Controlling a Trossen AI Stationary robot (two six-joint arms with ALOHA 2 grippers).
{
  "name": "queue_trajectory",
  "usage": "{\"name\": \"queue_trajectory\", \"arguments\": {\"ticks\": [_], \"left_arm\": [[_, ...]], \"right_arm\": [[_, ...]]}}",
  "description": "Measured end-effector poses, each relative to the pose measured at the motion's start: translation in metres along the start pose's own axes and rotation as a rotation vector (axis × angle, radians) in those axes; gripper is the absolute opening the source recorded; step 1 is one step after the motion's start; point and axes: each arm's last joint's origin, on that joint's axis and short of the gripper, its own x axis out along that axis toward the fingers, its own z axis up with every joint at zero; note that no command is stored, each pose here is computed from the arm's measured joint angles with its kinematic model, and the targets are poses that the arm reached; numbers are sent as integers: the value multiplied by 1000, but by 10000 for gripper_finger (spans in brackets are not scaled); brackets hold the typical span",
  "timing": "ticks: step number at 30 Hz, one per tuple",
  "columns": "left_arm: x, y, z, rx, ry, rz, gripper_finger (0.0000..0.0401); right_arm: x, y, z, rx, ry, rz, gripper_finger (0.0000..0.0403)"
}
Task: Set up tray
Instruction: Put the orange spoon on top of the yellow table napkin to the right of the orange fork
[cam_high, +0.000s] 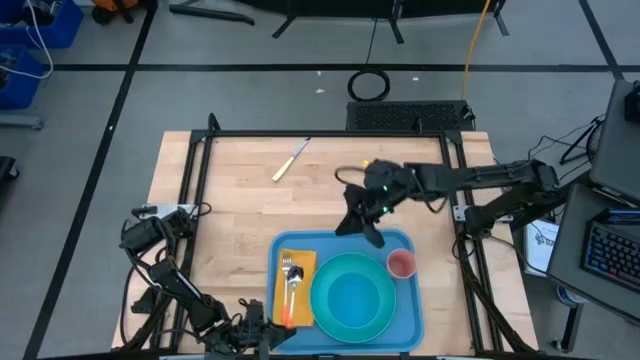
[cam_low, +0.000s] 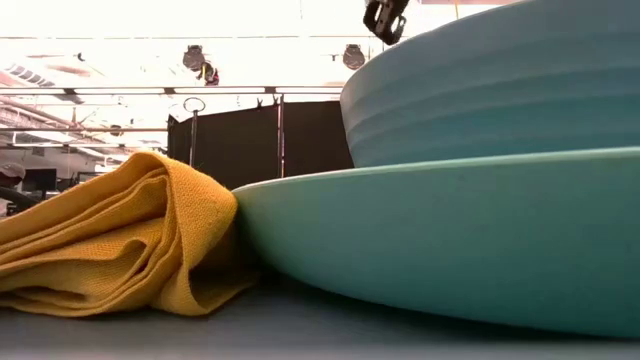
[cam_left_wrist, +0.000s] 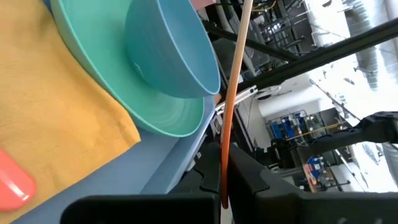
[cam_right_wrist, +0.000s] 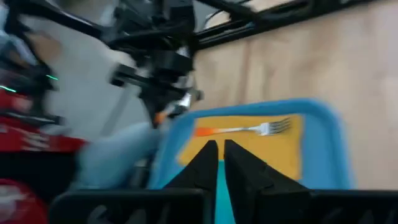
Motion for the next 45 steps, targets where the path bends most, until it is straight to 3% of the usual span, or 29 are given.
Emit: {"name": "queue_trajectory", "arguments": {"ticks": [9, 15, 21, 28, 45], "left_arm": [[9, 1, 5, 35, 38, 7, 6], [10, 1, 5, 40, 56, 10, 6], [15, 1, 8, 32, 62, 10, 6], [23, 2, 13, 44, 81, 15, 6], [37, 4, 24, 54, 101, 23, 6]], "right_arm": [[17, -36, -4, 210, 119, 178, 118], [36, -48, -4, 215, 111, 226, 162], [57, -51, -13, 162, 142, 230, 166], [73, -33, -14, 50, 107, 261, 161], [79, -21, -15, 41, 94, 268, 162]]}}
